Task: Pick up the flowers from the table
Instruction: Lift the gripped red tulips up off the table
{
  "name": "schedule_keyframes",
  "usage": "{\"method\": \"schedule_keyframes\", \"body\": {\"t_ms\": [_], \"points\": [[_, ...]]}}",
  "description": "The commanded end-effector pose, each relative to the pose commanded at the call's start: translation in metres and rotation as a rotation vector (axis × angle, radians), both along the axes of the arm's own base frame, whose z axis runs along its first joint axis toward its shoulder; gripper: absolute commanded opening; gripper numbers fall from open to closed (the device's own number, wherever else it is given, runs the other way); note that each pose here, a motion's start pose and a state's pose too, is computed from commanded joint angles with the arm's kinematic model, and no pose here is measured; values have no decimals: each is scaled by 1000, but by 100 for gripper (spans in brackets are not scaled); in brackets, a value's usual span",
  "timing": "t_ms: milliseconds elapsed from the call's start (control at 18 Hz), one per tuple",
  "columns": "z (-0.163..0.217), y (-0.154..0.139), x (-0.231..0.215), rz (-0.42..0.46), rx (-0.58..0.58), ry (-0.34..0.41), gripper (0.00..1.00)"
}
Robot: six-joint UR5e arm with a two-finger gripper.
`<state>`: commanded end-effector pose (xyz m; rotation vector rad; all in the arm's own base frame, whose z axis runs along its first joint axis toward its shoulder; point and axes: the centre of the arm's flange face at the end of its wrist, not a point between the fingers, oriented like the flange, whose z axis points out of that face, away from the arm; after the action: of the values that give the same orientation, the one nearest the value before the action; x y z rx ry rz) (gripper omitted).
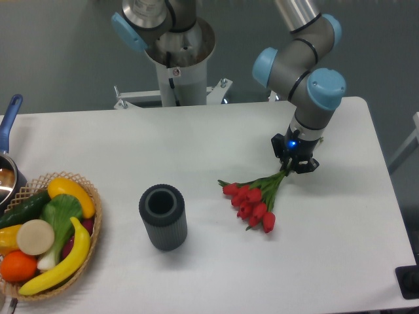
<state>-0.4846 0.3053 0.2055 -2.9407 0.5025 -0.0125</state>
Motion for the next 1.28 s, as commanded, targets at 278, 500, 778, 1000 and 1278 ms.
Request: {"method": "schedule_keyframes", "body": {"t_ms": [278, 500, 778, 1000, 1278], "points": [[11, -3, -1, 6, 9, 15, 15], [36, 0, 2, 10, 80, 33, 15], [80, 9, 14, 31, 229, 52, 15], [128, 16, 30, 83, 413, 44, 15], [174, 20, 49, 171, 551, 14, 15]]}}
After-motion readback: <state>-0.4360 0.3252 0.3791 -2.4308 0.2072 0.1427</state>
